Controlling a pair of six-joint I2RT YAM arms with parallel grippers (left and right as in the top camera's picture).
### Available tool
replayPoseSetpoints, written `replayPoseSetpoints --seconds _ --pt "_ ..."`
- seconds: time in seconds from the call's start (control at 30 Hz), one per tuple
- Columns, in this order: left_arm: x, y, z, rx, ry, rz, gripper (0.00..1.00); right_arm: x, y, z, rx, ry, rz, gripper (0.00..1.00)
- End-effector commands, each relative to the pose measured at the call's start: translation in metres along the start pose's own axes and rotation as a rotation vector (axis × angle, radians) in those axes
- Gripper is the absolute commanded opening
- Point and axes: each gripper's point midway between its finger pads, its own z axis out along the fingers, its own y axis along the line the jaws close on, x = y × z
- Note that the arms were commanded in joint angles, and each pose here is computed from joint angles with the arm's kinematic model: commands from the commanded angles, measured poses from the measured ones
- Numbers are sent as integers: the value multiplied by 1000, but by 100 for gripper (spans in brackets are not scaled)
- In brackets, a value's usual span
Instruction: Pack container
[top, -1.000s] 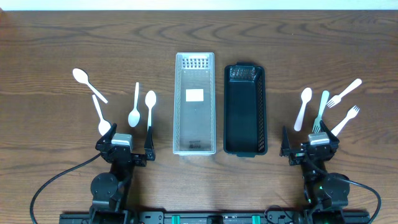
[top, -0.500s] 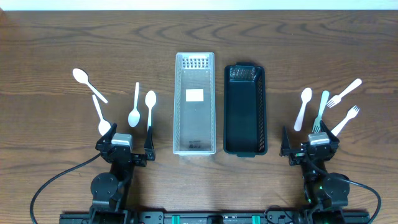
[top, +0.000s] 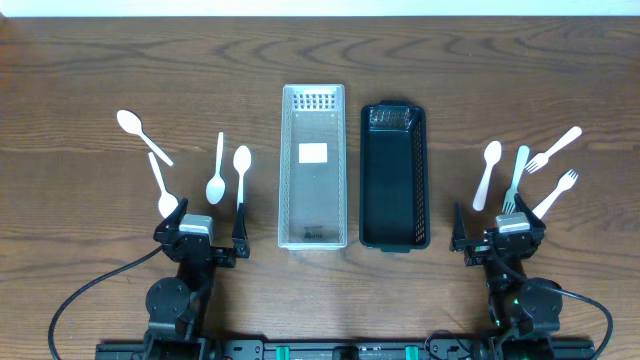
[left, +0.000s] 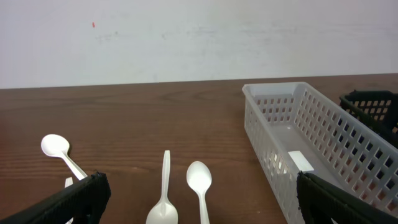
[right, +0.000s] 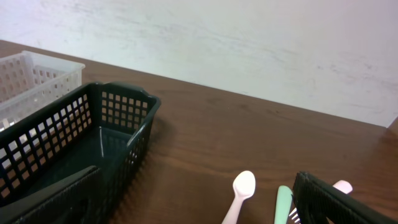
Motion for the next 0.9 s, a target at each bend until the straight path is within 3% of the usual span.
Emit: replayPoseSetpoints --seconds 0.0,0.37,0.5,0.63,0.77,0.87 --pt "15 -4 0 27 46 -7 98 0 3 0 -15 -2 14 99" --pt "13 -4 1 27 40 -7 98 -1 8 0 -42 -8 18 99" --pt "14 -4 1 26 46 -12 98 -3 7 0 -39 -12 243 99" --pt "-39 -8 -7 57 -94 -258 98 -41 7 -4 -94 -148 574 99" --pt "-117 -9 -28 70 -228 -205 98 -135 -15 -39 -127 -554 645 99" --pt "-160 -9 -31 57 -237 -113 98 -174 -30 -60 -86 -677 639 99"
